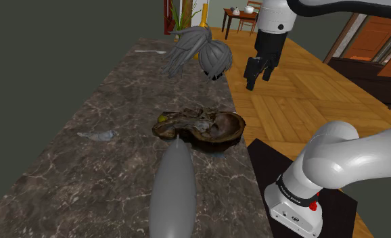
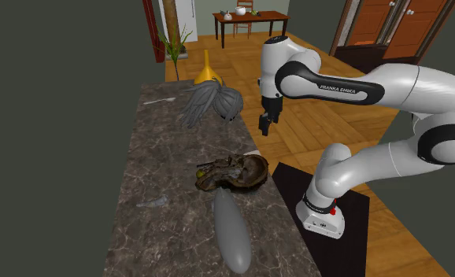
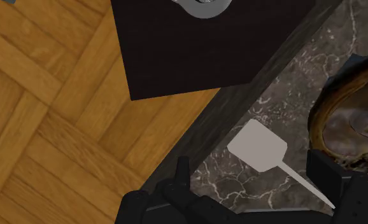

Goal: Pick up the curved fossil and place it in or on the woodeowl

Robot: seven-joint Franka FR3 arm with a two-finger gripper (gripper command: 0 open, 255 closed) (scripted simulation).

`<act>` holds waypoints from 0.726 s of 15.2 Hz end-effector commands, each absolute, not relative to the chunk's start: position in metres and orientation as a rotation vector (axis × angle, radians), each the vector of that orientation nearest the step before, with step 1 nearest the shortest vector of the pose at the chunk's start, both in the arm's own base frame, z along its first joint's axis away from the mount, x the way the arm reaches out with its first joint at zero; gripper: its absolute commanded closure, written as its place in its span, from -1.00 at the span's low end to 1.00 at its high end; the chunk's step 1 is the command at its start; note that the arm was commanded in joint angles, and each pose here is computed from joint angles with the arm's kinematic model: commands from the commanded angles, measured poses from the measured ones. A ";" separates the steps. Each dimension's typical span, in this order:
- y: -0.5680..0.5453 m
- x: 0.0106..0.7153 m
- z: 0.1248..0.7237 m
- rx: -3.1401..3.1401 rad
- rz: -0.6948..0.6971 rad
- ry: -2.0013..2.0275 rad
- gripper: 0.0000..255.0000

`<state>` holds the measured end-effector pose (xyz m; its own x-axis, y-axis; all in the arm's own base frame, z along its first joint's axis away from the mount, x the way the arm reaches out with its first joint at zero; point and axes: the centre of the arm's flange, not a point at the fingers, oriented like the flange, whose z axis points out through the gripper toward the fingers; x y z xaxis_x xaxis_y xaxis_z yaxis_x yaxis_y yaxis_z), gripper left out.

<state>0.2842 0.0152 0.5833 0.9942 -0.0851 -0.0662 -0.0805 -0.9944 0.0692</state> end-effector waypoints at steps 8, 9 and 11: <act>0.069 0.348 0.557 3.120 -0.104 0.059 -1.00; 0.077 0.357 0.553 3.127 -0.104 0.086 -1.00; 0.094 0.373 0.546 3.138 -0.103 0.140 -1.00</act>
<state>0.3674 0.0866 0.5488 0.9952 0.0710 -0.0672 0.0714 -0.9974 0.0038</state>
